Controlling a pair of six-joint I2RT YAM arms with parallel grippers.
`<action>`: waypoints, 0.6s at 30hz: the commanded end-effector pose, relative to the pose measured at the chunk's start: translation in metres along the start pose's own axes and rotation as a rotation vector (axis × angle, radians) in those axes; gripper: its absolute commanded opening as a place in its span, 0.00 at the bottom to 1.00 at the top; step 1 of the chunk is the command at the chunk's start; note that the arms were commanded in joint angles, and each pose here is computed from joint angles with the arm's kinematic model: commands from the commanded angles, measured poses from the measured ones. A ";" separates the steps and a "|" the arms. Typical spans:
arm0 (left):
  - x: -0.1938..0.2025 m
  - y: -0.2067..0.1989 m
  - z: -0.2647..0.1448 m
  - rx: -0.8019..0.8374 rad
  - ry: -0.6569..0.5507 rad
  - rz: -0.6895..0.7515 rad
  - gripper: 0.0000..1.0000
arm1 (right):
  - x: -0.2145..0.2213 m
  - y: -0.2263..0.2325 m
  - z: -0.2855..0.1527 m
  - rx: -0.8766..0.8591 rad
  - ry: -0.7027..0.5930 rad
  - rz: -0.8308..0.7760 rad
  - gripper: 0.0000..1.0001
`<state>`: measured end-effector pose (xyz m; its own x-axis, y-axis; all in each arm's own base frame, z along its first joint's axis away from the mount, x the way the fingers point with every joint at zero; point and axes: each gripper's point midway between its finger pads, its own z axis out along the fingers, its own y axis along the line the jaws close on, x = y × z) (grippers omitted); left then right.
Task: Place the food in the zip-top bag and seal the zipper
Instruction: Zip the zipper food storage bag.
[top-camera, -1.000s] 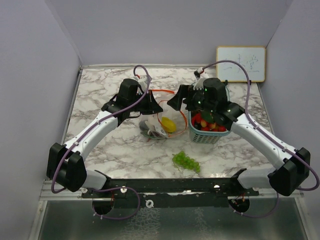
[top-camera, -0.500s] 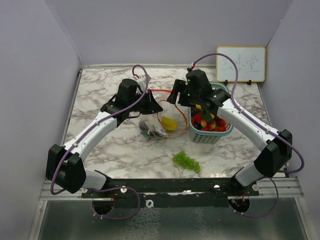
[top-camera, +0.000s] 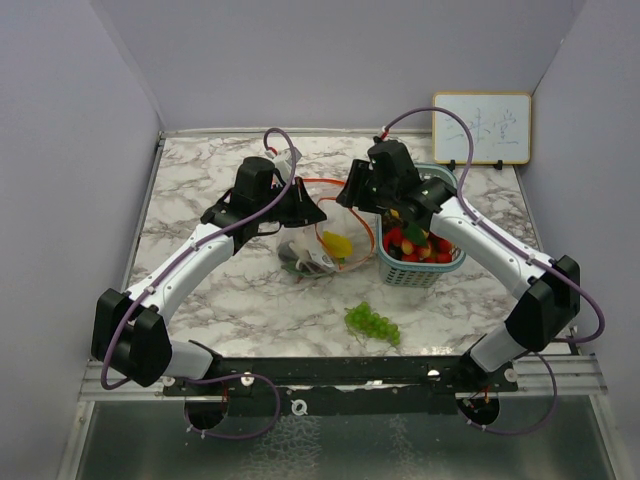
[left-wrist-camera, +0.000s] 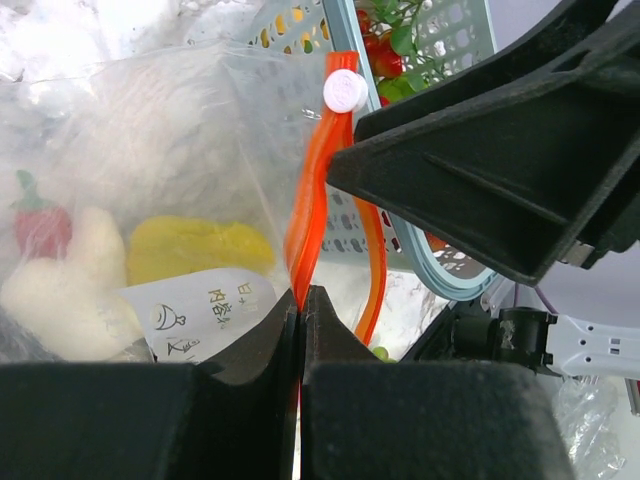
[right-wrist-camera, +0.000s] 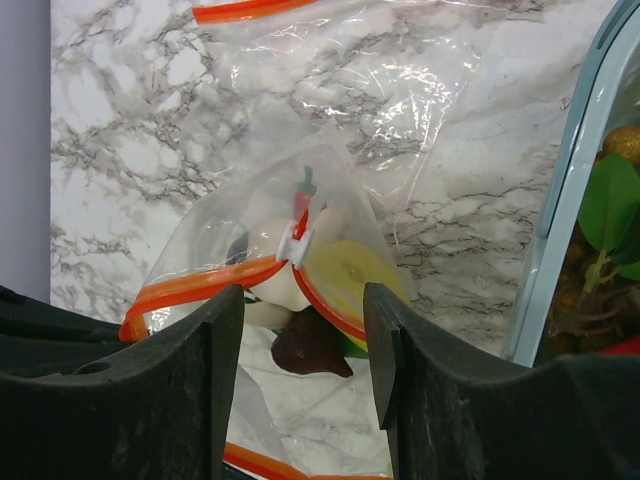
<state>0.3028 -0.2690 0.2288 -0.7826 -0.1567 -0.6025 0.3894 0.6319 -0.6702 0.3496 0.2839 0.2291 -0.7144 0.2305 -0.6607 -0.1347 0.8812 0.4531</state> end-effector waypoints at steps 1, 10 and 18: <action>-0.003 -0.012 -0.007 0.057 -0.023 0.013 0.00 | -0.011 0.008 0.013 -0.004 -0.052 0.019 0.50; 0.005 -0.001 -0.002 0.037 -0.010 0.005 0.00 | -0.041 0.030 -0.026 -0.097 -0.162 0.022 0.53; 0.004 -0.001 0.001 0.040 -0.005 0.002 0.00 | -0.027 0.020 0.002 -0.035 -0.110 0.041 0.59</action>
<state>0.2985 -0.2685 0.2151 -0.7949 -0.1543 -0.5869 0.3787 0.6295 -0.6784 0.3541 0.2911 0.2649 -0.6453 0.2945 -0.7049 -0.1731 0.8423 0.5104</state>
